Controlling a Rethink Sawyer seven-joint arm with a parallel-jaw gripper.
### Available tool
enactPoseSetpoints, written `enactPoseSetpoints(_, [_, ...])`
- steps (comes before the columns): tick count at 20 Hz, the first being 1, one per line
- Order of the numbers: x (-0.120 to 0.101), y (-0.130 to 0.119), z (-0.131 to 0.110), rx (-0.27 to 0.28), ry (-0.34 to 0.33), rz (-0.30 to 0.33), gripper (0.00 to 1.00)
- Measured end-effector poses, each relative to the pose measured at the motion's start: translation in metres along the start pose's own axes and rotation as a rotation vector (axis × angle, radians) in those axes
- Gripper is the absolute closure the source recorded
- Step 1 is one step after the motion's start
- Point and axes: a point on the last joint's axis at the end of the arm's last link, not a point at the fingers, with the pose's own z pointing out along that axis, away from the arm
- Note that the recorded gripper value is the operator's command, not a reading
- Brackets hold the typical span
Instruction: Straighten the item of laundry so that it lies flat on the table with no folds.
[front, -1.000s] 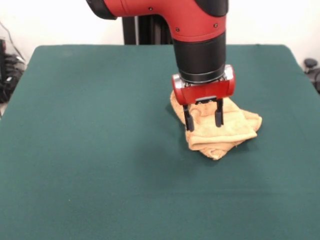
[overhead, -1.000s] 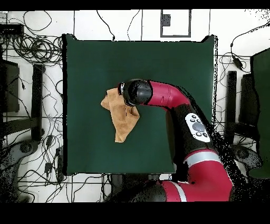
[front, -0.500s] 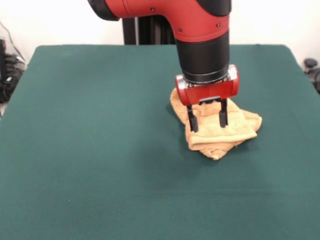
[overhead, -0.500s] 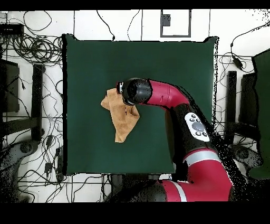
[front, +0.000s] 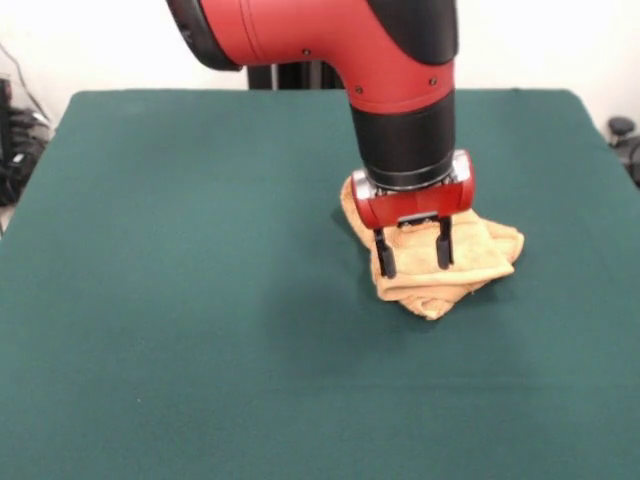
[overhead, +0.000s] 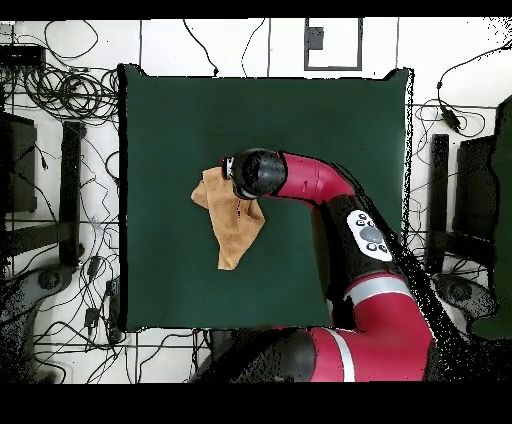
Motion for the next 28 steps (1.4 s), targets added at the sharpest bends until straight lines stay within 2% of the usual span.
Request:
enactPoseSetpoints(6, [0.003, -0.007, 0.015, 0.0, 0.011, 0.002, 0.0])
enactPoseSetpoints(16, [-0.001, -0.021, 0.025, -0.004, 0.007, 0.025, 0.0])
enactPoseSetpoints(28, [-0.009, -0.028, 0.023, -0.001, 0.009, 0.03, 0.0])
